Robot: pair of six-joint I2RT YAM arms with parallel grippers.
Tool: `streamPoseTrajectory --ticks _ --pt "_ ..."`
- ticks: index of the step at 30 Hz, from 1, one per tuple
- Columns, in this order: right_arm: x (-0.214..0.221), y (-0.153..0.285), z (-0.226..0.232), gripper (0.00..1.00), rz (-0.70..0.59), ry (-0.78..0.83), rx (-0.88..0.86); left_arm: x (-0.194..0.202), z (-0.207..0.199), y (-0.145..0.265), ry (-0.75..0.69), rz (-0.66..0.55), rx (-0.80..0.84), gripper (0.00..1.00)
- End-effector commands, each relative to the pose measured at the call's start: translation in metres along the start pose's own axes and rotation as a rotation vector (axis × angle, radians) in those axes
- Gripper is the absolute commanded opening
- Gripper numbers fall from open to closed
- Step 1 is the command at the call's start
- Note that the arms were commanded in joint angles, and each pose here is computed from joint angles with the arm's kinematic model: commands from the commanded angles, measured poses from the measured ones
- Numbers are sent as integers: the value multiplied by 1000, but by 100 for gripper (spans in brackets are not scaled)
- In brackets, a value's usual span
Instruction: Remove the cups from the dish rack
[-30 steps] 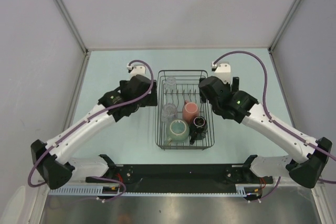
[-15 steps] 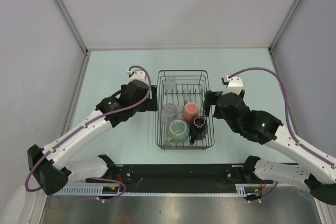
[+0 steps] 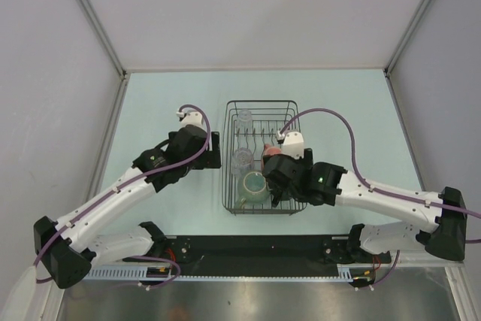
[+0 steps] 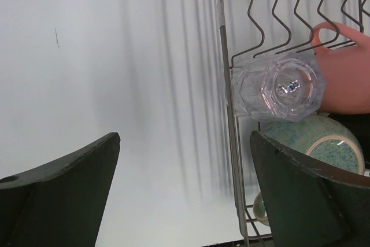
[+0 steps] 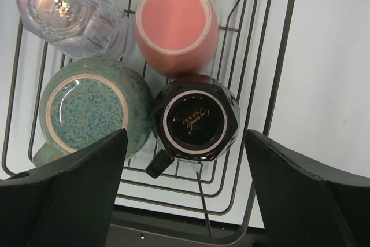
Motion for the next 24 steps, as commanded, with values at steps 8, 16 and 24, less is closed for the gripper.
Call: streamPoseTrajectory --ticks 8,16,24 --pt "12 -13 -2 87 -9 -50 92 9 2 0 8 6 22 100" --pt "21 -31 5 87 17 -30 119 9 0 -1 -4 15 27 100" --pt "31 -47 3 87 52 -28 140 11 1 -2 -10 18 25 100"
Point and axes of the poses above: each gripper's point midway between its finger pads, its own y axis back along the fingers, its own z axis along the line the jaws close on, x = y × z, the point moved 6 cm from there along y, back along the fingers, and after that the axes turned 3 degrees about -y, right-handed, at the moved point
